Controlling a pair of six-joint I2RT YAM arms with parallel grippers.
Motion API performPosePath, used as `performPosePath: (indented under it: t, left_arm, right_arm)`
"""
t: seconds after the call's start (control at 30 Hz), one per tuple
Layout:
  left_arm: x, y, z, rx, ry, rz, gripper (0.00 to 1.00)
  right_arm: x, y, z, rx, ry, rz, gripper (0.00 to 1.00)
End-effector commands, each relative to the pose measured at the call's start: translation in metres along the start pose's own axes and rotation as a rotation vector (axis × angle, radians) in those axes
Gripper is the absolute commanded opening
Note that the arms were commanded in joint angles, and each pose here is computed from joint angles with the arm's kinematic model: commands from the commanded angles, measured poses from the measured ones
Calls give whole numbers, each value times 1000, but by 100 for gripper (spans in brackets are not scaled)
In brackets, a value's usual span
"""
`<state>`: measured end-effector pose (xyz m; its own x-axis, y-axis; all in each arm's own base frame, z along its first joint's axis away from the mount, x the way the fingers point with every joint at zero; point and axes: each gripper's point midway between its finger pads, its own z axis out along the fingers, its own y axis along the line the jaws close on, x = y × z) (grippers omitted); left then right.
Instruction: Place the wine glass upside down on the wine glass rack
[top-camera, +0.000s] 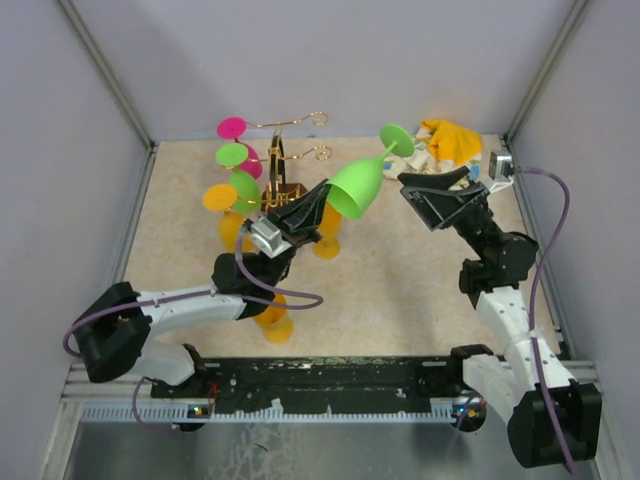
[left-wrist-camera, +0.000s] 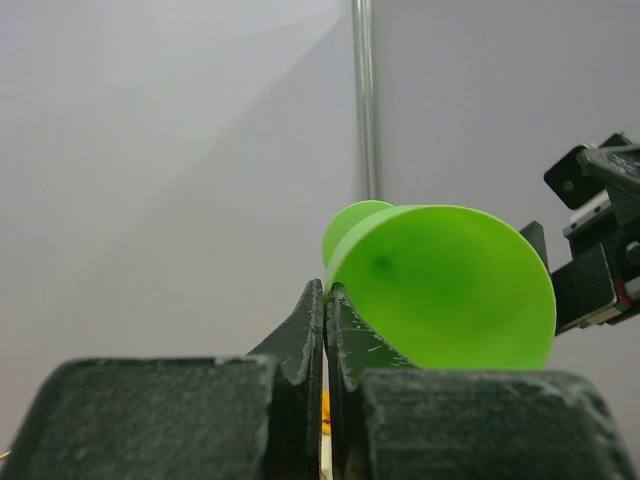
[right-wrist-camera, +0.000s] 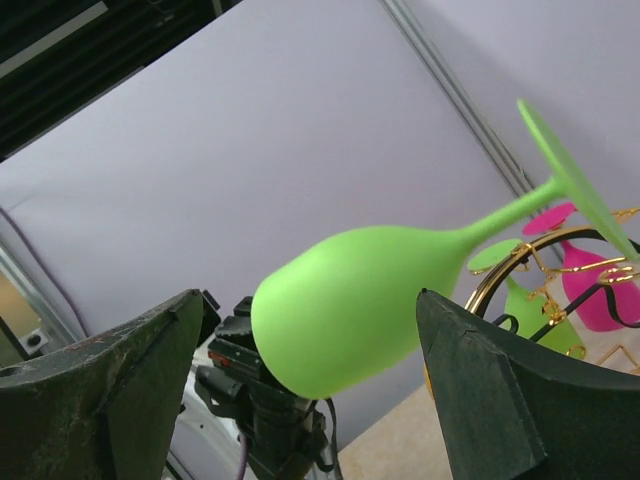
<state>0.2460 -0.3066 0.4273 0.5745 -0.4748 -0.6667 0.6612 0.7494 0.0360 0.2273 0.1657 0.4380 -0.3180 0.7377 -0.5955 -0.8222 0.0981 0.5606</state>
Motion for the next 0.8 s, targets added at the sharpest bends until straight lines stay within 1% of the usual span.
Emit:
performPosePath:
  t: [0.0,0.27,0.4,0.57,0.77]
  left_arm:
    - [-34,-3,4,-32,-149,-31,0]
    - [-41,-2,4,-51,-181,-20,0]
    - [-45,0,3,-57,-192,-5,0]
    - [-50,-1,2,-60,-207,2,0]
    - [-53,-6,2,-56,-224,24,0]
  right_arm:
    - [-12,29,15,-89,-25,-60,86]
    - [-2,9,20,-11,12,-54,77]
    - [4,-5,18,52,36,-56,69]
    - [0,-12,16,92,2,-53,64]
    - [-7,-20,22,112,-39,-20,63]
